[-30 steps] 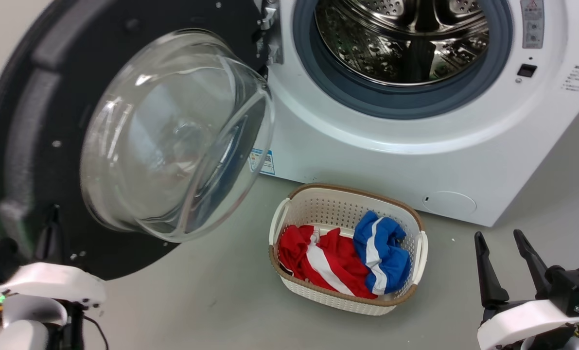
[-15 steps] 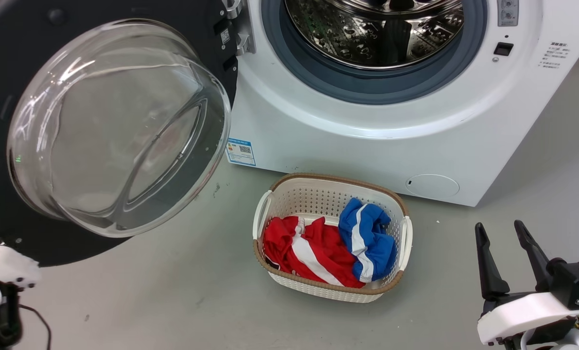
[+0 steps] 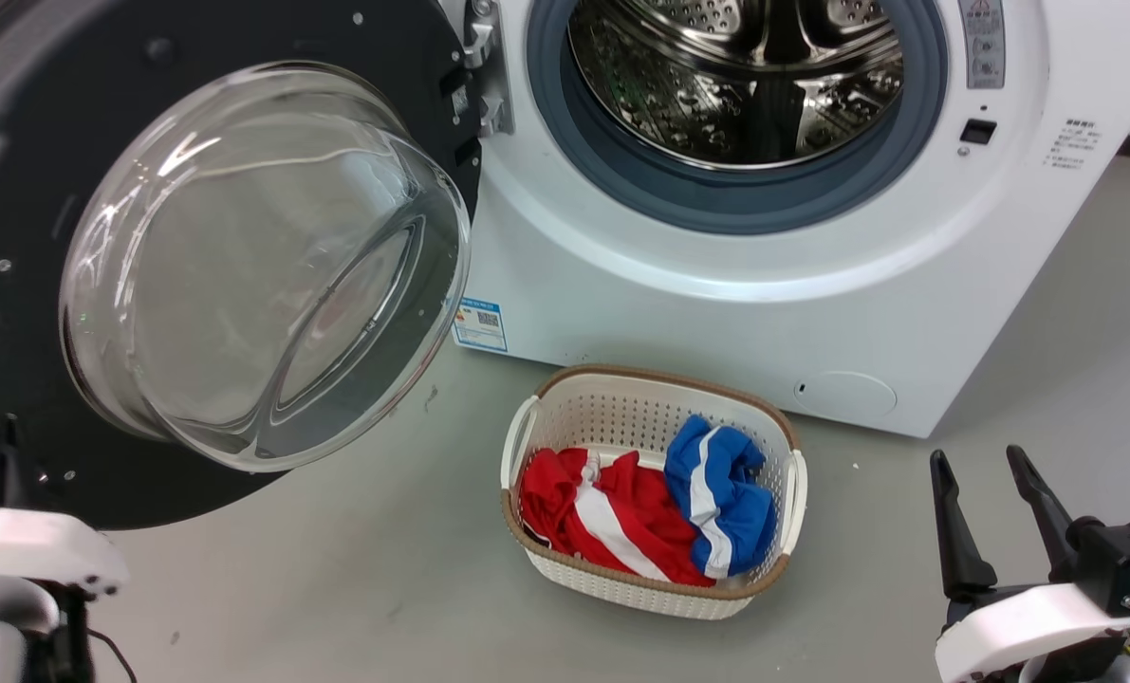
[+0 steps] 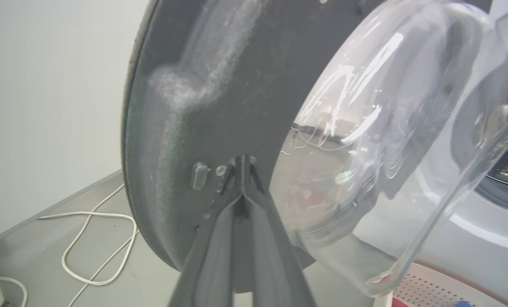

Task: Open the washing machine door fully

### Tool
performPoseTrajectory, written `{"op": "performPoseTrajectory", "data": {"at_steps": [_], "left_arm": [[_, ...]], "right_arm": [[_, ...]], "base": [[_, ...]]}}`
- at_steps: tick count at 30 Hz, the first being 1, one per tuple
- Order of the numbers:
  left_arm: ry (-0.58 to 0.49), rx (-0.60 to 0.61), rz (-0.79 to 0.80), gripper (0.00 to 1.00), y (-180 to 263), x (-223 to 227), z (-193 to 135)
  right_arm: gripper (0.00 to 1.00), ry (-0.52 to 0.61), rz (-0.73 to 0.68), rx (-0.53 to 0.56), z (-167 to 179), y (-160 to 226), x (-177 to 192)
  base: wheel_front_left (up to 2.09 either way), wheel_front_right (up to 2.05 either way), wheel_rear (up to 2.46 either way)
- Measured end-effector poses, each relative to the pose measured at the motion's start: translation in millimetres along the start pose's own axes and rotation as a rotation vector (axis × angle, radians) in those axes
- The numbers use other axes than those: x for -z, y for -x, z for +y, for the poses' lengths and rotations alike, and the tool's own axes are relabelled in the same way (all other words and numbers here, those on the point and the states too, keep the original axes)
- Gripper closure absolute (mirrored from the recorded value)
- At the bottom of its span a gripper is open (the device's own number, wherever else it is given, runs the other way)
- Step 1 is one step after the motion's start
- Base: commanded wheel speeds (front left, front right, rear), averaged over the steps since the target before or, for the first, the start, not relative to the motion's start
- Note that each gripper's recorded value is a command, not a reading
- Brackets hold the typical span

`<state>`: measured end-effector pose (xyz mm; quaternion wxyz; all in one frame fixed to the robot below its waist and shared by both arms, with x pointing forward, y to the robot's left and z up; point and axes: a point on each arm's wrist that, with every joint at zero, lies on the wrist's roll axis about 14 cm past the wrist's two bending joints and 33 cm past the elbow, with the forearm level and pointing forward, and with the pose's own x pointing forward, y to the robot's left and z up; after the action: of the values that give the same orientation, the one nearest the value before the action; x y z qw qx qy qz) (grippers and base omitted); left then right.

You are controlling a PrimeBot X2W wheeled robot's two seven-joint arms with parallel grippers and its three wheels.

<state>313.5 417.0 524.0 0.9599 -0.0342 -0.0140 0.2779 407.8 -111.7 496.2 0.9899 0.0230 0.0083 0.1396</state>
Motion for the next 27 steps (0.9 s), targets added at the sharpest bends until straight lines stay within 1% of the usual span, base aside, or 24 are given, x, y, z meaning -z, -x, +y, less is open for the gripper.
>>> {"op": "performPoseTrajectory", "data": {"at_steps": [9, 15, 16, 17, 20, 23, 27], "left_arm": [[0.020, 0.105, -0.039, 1.00, 46.9, -3.3, -36.5], [0.068, 0.218, -0.004, 1.00, 78.6, 6.3, -83.2], [0.068, 0.218, -0.004, 1.00, 78.6, 6.3, -83.2], [0.095, 0.269, 0.024, 1.00, 88.6, 13.2, -104.2], [0.135, 0.374, 0.049, 1.00, 98.6, 17.6, -137.5], [0.137, 0.465, 0.066, 1.00, 104.0, 22.2, -167.2], [0.140, 0.571, 0.041, 1.00, 103.6, 17.9, -207.2]], "right_arm": [[0.00, 0.013, -0.024, -0.027, 13.5, 8.6, -12.0], [0.00, 0.023, -0.040, -0.029, 15.6, 11.8, -18.5], [0.00, 0.023, -0.040, -0.029, 15.6, 11.8, -18.5], [0.00, 0.025, -0.045, -0.018, 12.5, 14.5, -20.2], [0.00, 0.026, -0.045, 0.000, 7.1, 19.2, -21.0], [0.00, 0.030, -0.042, 0.018, 2.1, 24.9, -20.8], [0.00, 0.030, -0.043, 0.050, -6.5, 34.8, -20.6]], "base": [[0.00, 0.00, 0.00], [0.00, 0.00, 0.00], [0.00, 0.00, 0.00], [0.00, 0.00, 0.00], [0.00, 0.00, 0.00], [0.00, 0.00, 0.00], [0.00, 0.00, 0.00]]}}
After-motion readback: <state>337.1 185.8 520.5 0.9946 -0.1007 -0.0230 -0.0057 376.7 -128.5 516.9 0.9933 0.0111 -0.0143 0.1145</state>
